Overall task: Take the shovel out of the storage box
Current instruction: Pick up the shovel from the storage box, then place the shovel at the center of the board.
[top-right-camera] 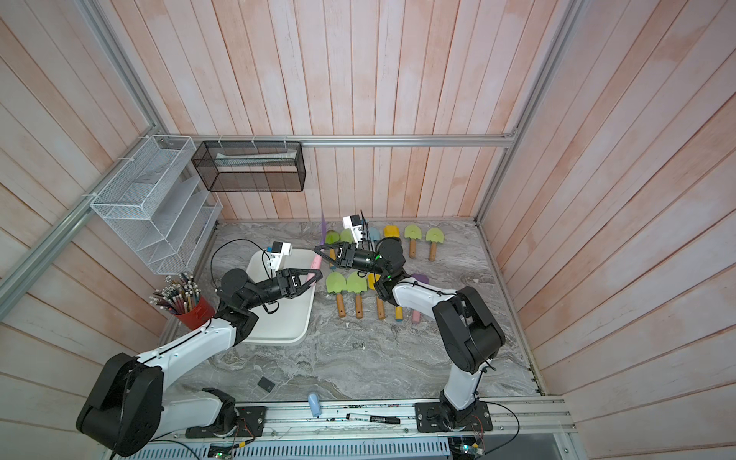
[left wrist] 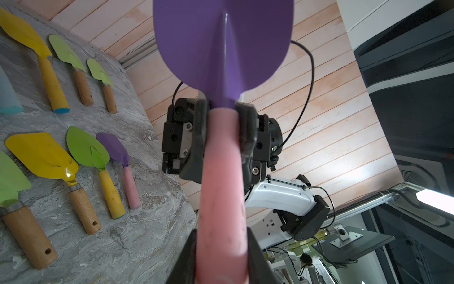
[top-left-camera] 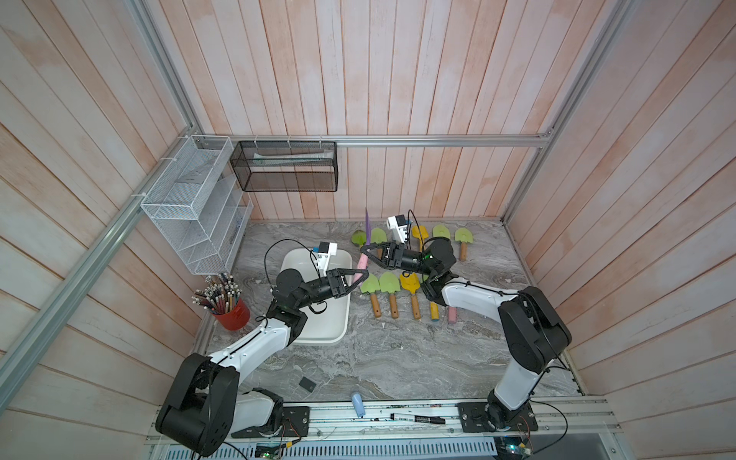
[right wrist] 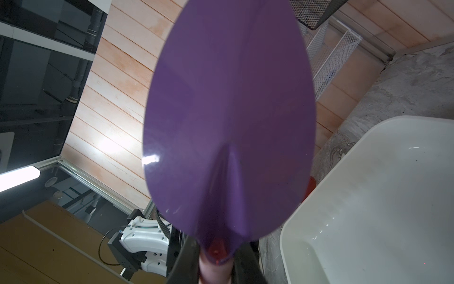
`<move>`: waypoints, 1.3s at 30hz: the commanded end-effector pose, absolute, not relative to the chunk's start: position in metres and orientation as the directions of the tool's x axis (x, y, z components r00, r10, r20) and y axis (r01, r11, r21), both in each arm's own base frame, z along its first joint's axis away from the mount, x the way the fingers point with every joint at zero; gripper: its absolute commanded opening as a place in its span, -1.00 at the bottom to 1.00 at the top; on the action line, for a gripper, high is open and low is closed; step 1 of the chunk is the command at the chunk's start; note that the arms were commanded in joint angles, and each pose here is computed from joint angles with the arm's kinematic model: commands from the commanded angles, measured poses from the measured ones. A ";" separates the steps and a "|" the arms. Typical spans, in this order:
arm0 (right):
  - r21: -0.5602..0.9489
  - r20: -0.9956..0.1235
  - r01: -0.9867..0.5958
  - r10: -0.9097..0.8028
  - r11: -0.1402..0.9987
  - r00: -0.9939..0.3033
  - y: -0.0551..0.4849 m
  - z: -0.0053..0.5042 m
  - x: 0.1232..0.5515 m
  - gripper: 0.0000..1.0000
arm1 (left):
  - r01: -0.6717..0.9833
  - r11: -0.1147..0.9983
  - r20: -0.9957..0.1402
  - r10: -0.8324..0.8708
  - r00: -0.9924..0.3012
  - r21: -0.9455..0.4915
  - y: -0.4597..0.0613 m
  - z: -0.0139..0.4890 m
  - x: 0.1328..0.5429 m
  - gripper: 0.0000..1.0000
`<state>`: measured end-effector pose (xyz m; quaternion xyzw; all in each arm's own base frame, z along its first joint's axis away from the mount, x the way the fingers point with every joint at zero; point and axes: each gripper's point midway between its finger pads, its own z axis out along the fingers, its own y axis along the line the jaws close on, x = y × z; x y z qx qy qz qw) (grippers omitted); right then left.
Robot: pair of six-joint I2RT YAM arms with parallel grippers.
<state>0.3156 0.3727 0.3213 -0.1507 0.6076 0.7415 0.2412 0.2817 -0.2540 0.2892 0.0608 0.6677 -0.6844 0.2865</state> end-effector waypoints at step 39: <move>0.542 -0.555 0.049 0.402 0.839 -0.728 0.086 0.193 0.352 -0.73 | -0.075 0.810 -0.578 -0.476 -0.663 -0.581 -0.078 0.163 0.346 0.78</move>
